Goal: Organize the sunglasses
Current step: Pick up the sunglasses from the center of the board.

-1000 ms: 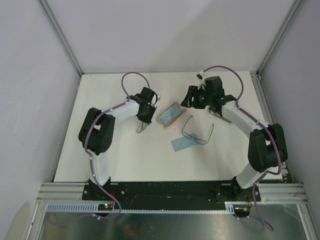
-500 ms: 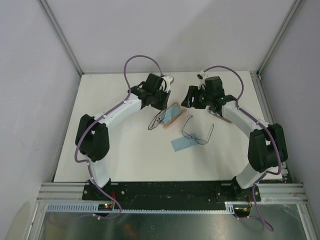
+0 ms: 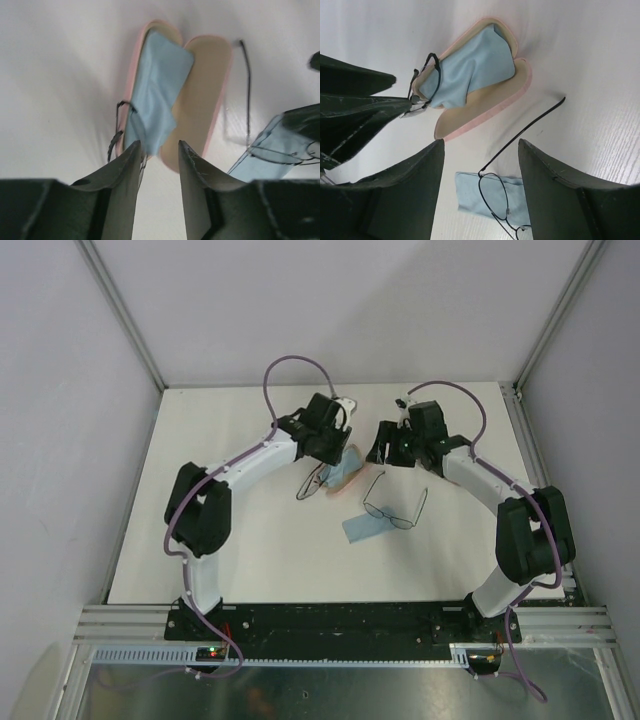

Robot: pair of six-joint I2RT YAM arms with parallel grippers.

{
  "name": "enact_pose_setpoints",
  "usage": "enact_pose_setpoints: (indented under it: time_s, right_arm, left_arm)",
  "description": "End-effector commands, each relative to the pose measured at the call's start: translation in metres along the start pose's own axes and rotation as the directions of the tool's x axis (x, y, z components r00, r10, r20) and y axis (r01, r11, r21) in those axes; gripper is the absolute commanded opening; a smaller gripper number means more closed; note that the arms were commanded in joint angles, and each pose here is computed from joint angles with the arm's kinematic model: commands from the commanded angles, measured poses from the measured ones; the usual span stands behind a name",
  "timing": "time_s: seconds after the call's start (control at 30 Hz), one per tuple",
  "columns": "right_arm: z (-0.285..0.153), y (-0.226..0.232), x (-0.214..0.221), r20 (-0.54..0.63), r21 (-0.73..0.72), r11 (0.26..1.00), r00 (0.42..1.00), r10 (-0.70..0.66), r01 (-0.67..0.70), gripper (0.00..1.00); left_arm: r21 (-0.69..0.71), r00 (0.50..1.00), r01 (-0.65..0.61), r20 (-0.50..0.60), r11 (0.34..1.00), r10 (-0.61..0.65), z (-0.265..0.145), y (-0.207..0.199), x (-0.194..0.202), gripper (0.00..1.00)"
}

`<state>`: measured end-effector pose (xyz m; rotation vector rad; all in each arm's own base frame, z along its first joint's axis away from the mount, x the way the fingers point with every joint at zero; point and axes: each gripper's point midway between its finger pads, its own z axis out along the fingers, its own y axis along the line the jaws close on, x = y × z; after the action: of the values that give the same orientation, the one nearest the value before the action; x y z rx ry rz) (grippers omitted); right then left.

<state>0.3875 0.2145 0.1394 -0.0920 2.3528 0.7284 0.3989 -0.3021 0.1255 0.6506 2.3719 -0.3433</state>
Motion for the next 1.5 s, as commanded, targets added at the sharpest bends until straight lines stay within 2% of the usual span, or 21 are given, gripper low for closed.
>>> enact_pose_setpoints:
  time_s: [0.0,0.23,0.4,0.57,0.9,1.47]
  right_arm:
    - [0.000,0.003,-0.002,0.025,0.006,1.000,1.000,-0.016,0.016,0.65]
    - [0.013,0.007,0.006,0.016,0.016,1.000,1.000,0.002,-0.002,0.65]
    - [0.022,-0.009,0.011,0.017,0.104,0.990,0.996,0.090,-0.091,0.66]
    - [0.027,-0.018,0.014,0.024,0.126,0.976,0.984,0.175,-0.177,0.67]
    - [0.046,-0.019,0.021,-0.004,0.052,0.962,0.964,0.267,-0.266,0.59]
    - [0.052,-0.016,0.016,-0.001,0.005,0.962,0.962,0.273,-0.273,0.58]
  left_arm:
    - [-0.071,0.994,0.090,0.070,0.993,-0.085,-0.034,0.035,-0.003,0.43]
    - [-0.052,0.963,0.236,0.148,0.970,-0.226,-0.053,0.068,0.028,0.51]
    - [-0.042,0.932,0.307,0.213,0.951,-0.292,-0.064,0.085,0.036,0.58]
    - [0.005,0.927,0.338,0.172,0.941,-0.334,-0.048,0.088,0.051,0.60]
    - [0.099,0.933,0.307,0.162,0.946,-0.320,-0.026,0.075,0.064,0.57]
    - [0.213,0.973,0.207,0.058,0.955,-0.224,0.016,0.061,0.079,0.48]
